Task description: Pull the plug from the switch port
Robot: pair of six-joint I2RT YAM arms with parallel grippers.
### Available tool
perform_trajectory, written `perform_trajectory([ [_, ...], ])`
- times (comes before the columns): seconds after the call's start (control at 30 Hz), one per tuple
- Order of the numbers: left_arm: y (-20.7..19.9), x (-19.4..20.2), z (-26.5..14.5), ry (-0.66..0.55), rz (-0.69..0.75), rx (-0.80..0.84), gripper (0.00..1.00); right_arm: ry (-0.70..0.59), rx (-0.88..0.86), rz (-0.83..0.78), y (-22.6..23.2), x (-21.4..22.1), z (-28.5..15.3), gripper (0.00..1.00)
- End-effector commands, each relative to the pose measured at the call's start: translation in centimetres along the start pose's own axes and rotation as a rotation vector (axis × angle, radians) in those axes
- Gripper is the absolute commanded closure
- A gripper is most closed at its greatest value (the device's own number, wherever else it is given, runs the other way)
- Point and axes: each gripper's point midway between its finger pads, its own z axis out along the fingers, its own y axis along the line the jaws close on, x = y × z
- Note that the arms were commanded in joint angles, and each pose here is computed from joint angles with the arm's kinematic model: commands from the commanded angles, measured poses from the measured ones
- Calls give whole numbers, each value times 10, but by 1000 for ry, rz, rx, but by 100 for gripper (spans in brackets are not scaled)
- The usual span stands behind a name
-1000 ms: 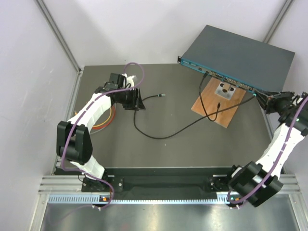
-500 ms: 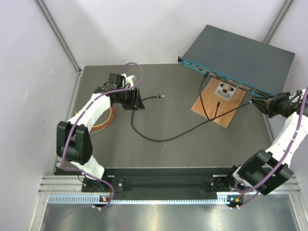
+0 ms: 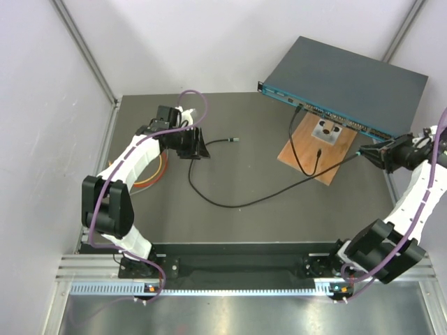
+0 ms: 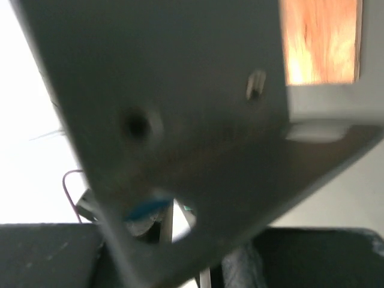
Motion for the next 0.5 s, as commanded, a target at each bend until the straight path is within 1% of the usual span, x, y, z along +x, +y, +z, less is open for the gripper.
perform_trajectory([
  [0.0,-18,-20,-13,-72,37,59,47,42,49,-21,6,27,-13,100],
  [0.03,-20,-22,-14,-82,39,67,42,58,47,-71,17,35,-15,100],
  [0.1,-25,-26,-17,-101,24,82,38,104,73,-121,27,52,-16,100],
  [0.13,-28,-29,-19,-112,21,87,36,134,46,-207,50,66,-18,100],
  [0.17,-33,-32,-24,-131,26,101,34,142,35,-242,62,72,-18,100],
  [0.2,-40,-33,-27,-134,22,129,34,143,4,-285,77,74,-16,100],
  [0.23,-47,-40,-30,-161,13,157,33,163,-58,-321,105,89,-21,100],
  [0.27,-56,-43,-37,-177,14,186,33,170,-99,-338,120,95,-23,100],
  [0.3,-63,-47,-42,-189,-15,213,32,194,-142,-347,133,101,-24,100],
  [0.33,-76,-49,-48,-188,-16,274,32,188,-196,-352,152,104,-26,100],
  [0.37,-91,-59,-57,-233,11,337,31,224,-244,-383,166,119,-29,100],
  [0.4,-103,-60,-61,-236,-23,407,32,256,-277,-385,175,128,-30,100],
  [0.43,-121,-57,-72,-216,-12,513,31,292,-326,-391,188,142,-30,100],
  [0.47,-139,-69,-88,-287,46,587,31,315,-352,-394,195,149,-28,100],
])
